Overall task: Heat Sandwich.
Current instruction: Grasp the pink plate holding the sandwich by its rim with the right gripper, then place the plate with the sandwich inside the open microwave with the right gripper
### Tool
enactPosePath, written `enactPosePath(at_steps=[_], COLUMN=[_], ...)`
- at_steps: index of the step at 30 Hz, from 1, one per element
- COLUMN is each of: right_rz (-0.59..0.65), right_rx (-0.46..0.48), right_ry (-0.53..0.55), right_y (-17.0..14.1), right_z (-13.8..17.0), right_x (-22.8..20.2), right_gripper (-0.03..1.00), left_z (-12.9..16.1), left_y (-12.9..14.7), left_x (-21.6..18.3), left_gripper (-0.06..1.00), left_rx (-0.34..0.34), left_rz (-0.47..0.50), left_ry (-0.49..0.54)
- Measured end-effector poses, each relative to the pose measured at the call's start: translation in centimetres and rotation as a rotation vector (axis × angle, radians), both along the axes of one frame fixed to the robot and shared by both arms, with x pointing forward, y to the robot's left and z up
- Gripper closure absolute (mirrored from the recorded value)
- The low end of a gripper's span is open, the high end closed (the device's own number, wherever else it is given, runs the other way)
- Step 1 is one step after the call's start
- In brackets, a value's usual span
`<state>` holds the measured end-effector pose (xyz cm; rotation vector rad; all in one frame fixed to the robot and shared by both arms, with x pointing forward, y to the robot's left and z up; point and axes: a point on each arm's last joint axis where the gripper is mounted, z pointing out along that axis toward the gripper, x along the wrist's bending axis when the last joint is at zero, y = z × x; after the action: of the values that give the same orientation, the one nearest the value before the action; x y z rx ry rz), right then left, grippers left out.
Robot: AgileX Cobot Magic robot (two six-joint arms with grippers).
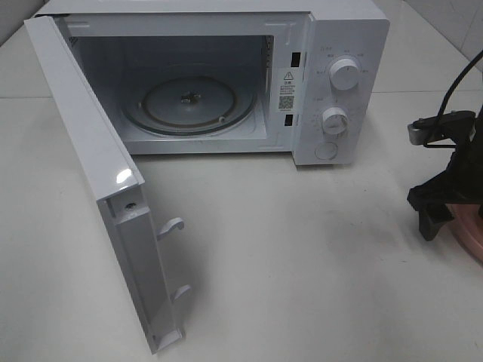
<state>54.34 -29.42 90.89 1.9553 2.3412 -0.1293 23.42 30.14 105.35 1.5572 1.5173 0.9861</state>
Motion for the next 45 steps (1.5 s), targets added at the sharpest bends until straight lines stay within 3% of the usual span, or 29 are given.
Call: enactPosePath(at_steps=[13, 16, 17, 18, 20, 21, 25, 45], right_rz=[-0.004, -0.004, -0.004, -0.004, 0.002, 0.013, 0.017, -0.005], right_rx=[0.000, 0.000, 0.000, 0.000, -0.006, -0.016, -0.025, -0.043], right_ry=[0.048, 0.048, 0.049, 0.049, 0.049, 0.050, 0.059, 0.065], right_y=[0.0, 0.0, 0.0, 0.0, 0.0, -0.1, -0.2, -0.4], right_z=[-2.1, -2.1, -2.1, -2.1, -2.1, -2.0, -2.0, -1.9], right_x=[0.2, 0.2, 0.2, 0.2, 0.2, 0.2, 0.2, 0.1], right_gripper=[0.16, 0.30, 0.41, 0.41, 0.57, 0.76, 0.88, 0.90], left_z=[0.0, 0.0, 0.0, 0.0, 0.0, 0.0, 0.0, 0.0], left_y=[0.0, 0.0, 0.0, 0.0, 0.0, 0.0, 0.0, 0.0], left_x=[0.0, 0.0, 0.0, 0.0, 0.0, 0.0, 0.0, 0.0], left_gripper=[-0.05, -0.05, -0.05, -0.05, -0.05, -0.05, -0.05, -0.05], left_rx=[0.000, 0.000, 0.000, 0.000, 0.000, 0.000, 0.000, 0.000], left_rz=[0.000, 0.000, 0.000, 0.000, 0.000, 0.000, 0.000, 0.000], left_ry=[0.000, 0.000, 0.000, 0.000, 0.000, 0.000, 0.000, 0.000])
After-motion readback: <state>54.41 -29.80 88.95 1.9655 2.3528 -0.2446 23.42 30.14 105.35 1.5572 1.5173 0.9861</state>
